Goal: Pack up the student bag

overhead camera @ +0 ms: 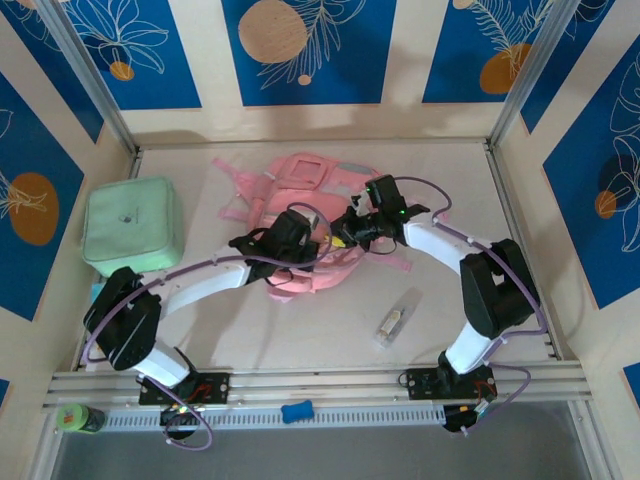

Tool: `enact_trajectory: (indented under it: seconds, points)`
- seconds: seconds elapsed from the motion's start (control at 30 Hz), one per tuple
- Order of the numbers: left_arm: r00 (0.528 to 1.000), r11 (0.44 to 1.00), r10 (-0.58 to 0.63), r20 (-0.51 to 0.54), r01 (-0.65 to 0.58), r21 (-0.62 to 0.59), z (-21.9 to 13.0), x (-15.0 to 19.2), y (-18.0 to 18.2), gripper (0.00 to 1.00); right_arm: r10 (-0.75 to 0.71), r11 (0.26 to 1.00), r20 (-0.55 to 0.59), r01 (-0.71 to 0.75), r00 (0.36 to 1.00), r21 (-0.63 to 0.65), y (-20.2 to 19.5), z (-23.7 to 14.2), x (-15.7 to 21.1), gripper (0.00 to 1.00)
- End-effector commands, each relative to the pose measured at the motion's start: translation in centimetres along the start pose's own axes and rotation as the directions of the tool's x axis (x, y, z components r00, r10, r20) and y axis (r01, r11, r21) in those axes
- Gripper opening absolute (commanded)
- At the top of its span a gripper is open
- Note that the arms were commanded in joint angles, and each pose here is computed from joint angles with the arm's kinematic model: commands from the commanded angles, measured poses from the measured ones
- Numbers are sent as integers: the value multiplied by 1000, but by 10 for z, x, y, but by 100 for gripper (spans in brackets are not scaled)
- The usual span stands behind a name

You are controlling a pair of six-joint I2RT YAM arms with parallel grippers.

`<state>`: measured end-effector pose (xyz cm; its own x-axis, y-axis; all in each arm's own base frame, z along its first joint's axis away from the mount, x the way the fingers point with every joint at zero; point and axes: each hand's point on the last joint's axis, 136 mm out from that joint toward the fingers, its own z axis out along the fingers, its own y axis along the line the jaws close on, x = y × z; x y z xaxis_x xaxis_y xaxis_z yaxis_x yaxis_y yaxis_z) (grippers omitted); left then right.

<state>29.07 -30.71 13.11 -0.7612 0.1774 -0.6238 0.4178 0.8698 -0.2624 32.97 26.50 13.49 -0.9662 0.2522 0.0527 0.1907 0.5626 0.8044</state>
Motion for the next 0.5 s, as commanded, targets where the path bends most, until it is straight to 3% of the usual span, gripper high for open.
enact_trajectory:
  seconds: [0.0, 0.1, 0.2, 0.3, 0.47]
  points:
    - [998, 999, 15, -53, -13, 50, -11, 10, -42, 0, -137, 990, 109, 134, 985, 35, 2, -40, -34, 0]
    - [997, 1000, 24, -74, -23, 19, -9, 21, -44, 0, -154, 988, 124, 155, 980, 0, 1, -64, -50, 0]
    - [994, 996, 15, -108, -24, -88, -6, 35, -14, 0, -159, 983, 119, 168, 980, -71, 6, -81, -60, 0]
    - [993, 984, -8, -117, -13, -179, -12, 44, 22, 0, -173, 982, 111, 180, 979, -54, 4, -89, -66, 0]
    - [998, 982, -13, -56, 2, -189, -22, 41, 70, 0, -168, 980, 100, 178, 981, -93, 1, -98, -71, 0]
